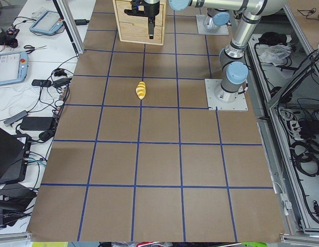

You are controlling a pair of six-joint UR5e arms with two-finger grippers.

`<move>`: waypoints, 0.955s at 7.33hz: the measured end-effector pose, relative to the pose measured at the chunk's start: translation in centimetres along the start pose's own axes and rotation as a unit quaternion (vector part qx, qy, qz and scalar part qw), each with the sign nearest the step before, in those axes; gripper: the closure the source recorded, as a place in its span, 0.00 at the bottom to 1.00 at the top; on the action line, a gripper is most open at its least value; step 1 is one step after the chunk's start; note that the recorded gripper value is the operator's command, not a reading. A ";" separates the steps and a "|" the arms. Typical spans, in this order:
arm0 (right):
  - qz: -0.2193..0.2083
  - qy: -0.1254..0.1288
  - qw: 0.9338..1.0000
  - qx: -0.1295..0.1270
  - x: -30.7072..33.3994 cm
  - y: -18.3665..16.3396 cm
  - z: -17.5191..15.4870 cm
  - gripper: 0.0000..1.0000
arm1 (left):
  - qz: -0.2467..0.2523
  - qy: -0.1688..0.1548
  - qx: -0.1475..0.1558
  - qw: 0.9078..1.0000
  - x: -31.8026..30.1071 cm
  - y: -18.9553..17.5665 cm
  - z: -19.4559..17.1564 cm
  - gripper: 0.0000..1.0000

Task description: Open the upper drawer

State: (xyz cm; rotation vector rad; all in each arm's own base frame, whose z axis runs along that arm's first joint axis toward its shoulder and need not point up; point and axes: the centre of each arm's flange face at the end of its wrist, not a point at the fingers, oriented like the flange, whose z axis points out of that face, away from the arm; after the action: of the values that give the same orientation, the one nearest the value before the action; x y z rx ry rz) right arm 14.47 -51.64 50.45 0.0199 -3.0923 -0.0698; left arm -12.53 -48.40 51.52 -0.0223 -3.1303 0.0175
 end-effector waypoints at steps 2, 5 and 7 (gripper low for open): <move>0.000 0.000 1.000 0.000 0.0 0.0 0.0 0.00 | 0.000 0.002 0.000 1.000 0.1 -0.2 0.4 0.00; 0.000 0.000 1.000 0.000 0.0 0.0 0.0 0.00 | -0.014 0.007 -0.001 1.000 0.6 -0.3 0.9 0.00; 0.000 0.000 1.000 0.000 0.1 0.0 0.0 0.00 | -0.018 0.007 -0.002 1.000 0.6 0.0 1.5 0.00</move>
State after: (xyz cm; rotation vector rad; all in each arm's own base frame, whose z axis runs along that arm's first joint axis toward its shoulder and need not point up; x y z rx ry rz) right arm 14.42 -51.66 50.48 0.0188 -3.0923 -0.0690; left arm -13.18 -48.39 49.99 0.0345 -3.1170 0.0111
